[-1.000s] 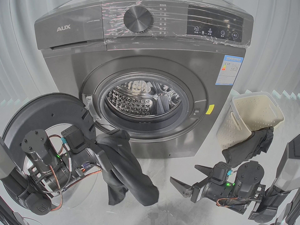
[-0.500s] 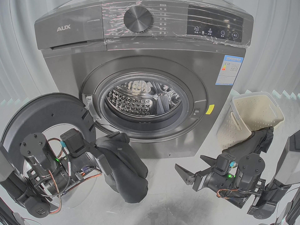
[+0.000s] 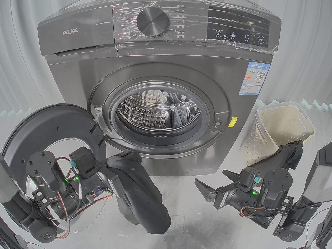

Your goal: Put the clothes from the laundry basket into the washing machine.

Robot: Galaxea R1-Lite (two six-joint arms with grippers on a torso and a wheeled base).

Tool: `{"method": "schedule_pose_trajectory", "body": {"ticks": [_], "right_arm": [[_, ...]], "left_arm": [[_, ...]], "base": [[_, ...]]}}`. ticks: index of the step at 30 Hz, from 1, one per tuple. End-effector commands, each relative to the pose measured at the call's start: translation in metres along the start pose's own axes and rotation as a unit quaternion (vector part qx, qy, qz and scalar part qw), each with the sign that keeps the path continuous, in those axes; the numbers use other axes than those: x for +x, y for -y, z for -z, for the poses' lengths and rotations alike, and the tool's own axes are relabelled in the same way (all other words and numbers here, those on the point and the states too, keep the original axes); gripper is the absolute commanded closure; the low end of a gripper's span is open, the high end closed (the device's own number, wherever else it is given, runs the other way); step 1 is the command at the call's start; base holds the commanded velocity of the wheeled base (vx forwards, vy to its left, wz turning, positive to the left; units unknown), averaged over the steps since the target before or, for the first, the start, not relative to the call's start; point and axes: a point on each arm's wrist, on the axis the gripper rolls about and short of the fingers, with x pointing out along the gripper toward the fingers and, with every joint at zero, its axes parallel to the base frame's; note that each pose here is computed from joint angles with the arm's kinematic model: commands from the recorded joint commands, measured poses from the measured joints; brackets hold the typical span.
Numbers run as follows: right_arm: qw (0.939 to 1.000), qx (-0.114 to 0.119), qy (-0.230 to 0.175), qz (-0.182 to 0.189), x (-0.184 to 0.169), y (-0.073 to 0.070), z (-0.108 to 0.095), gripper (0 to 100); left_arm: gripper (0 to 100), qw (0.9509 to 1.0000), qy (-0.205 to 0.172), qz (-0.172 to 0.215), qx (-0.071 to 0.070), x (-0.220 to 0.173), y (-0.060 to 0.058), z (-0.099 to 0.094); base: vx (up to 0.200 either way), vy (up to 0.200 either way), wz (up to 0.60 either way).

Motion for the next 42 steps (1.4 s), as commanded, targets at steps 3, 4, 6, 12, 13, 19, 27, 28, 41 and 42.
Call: {"method": "schedule_pose_trajectory", "body": {"ticks": [3, 4, 6, 12, 13, 19, 27, 28, 41, 42], "right_arm": [[1.0, 0.0, -0.002, 0.0, 0.0, 0.0, 0.001, 0], [1.0, 0.0, -0.002, 0.0, 0.0, 0.0, 0.001, 0], [1.0, 0.0, -0.002, 0.001, 0.0, 0.0, 0.001, 0], [1.0, -0.001, -0.002, 0.001, 0.0, 0.0, 0.001, 0], [1.0, -0.001, -0.003, 0.001, 0.0, 0.0, 0.001, 0], [1.0, -0.002, -0.005, -0.003, 0.0, -0.002, 0.003, 0], [1.0, -0.003, -0.007, -0.005, -0.002, -0.003, 0.004, 0], [0.9999, -0.003, -0.007, -0.007, -0.002, -0.004, 0.004, 0], [0.9998, -0.007, -0.009, -0.015, -0.005, -0.012, 0.006, 0], [0.9998, -0.007, -0.009, -0.015, -0.006, -0.012, 0.006, 0]], "left_arm": [[100, 0.9997, -0.022, 0.004, 0.006, 0.004, 0.003, 0.01], [100, 0.9997, -0.022, 0.004, 0.006, 0.004, 0.003, 0.01], [100, 0.9994, -0.03, 0.006, 0.017, 0.003, 0.003, 0.014], [100, 0.9991, -0.038, 0.006, 0.019, 0.004, 0.003, 0.018], [100, 0.9991, -0.038, 0.006, 0.019, 0.005, 0.003, 0.018], [100, 0.9989, -0.043, 0.007, 0.019, 0.006, 0.003, 0.021], [100, 0.9987, -0.042, 0.026, 0.011, 0.007, 0.013, 0.021], [100, 0.9987, -0.042, 0.027, 0.008, 0.008, 0.014, 0.021], [100, 0.9987, -0.045, 0.021, -0.012, 0.055, 0.017, 0.04], [100, 0.9988, -0.042, 0.022, -0.013, 0.065, 0.017, 0.043]], "base": [[0.0, 0.0, 0.0], [0.0, 0.0, 0.0], [0.0, 0.0, 0.0], [0.1, 0.0, 0.0], [0.2, 0.0, 0.0], [0.167, 0.0, 0.0], [0.0, 0.0, 0.0], [0.0, 0.0, 0.0], [0.0, 0.0, 0.0], [0.0, 0.0, 0.0]]}}
